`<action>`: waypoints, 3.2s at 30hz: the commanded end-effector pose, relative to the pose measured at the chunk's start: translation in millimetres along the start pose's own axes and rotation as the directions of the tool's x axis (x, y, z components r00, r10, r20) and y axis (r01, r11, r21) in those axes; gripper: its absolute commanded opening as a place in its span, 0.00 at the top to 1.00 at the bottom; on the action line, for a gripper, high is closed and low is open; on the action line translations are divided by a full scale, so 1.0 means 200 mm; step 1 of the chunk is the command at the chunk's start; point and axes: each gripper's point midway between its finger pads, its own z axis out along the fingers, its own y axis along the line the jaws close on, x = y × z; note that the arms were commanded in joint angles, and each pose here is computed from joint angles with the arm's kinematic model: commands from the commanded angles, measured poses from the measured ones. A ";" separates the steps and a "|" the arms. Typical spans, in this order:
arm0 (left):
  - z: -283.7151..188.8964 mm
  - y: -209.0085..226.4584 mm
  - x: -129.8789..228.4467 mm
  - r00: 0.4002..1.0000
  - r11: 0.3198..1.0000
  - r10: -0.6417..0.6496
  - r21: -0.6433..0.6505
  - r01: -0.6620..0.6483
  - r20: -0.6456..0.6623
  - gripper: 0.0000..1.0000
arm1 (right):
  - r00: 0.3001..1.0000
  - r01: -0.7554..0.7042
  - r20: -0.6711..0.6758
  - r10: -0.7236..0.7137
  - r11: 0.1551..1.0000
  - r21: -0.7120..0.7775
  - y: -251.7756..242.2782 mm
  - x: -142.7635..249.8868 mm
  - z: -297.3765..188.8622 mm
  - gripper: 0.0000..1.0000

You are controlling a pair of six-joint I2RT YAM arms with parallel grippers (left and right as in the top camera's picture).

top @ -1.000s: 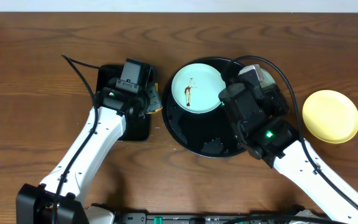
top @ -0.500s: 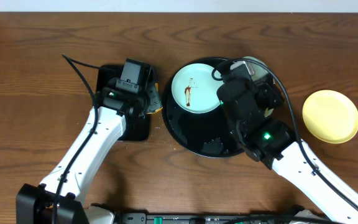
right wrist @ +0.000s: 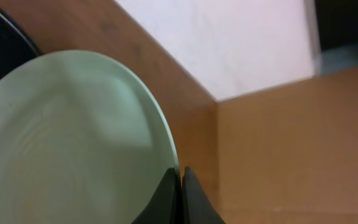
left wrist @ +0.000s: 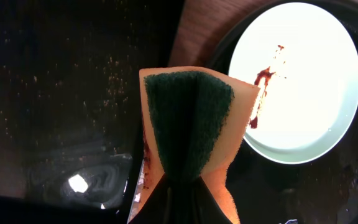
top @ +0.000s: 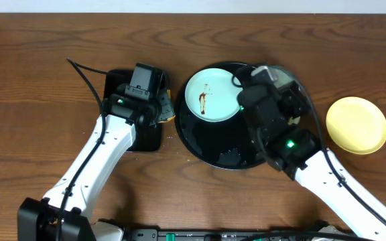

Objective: Clean dirty plates on tray and stack at the side
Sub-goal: 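Carry the light-blue plate right and stack it on the yellow plate, then reach the right gripper to the stained light-blue plate and grip its rim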

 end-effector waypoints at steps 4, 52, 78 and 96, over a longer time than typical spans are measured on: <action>-0.02 0.00 -0.01 1.000 1.000 -0.013 0.005 0.013 0.013 0.92 | 0.956 -0.265 -0.133 0.261 0.964 -0.011 -0.07 0.18 0.16 0.99; -0.03 0.14 0.08 0.998 0.993 -0.013 -0.114 0.007 -0.054 0.92 | 0.567 -0.791 -0.606 0.558 0.164 -0.589 0.24 0.40 0.47 0.78; -0.08 0.32 0.04 0.996 0.984 -0.073 -0.169 0.062 -0.060 0.92 | 0.805 -0.528 -0.291 0.516 0.401 -0.749 0.44 -0.42 0.10 0.13; -0.08 0.32 0.04 0.996 0.984 -0.074 -0.169 0.063 -0.059 0.92 | 0.723 -0.684 -0.629 0.285 0.422 -0.595 1.20 0.00 0.50 0.39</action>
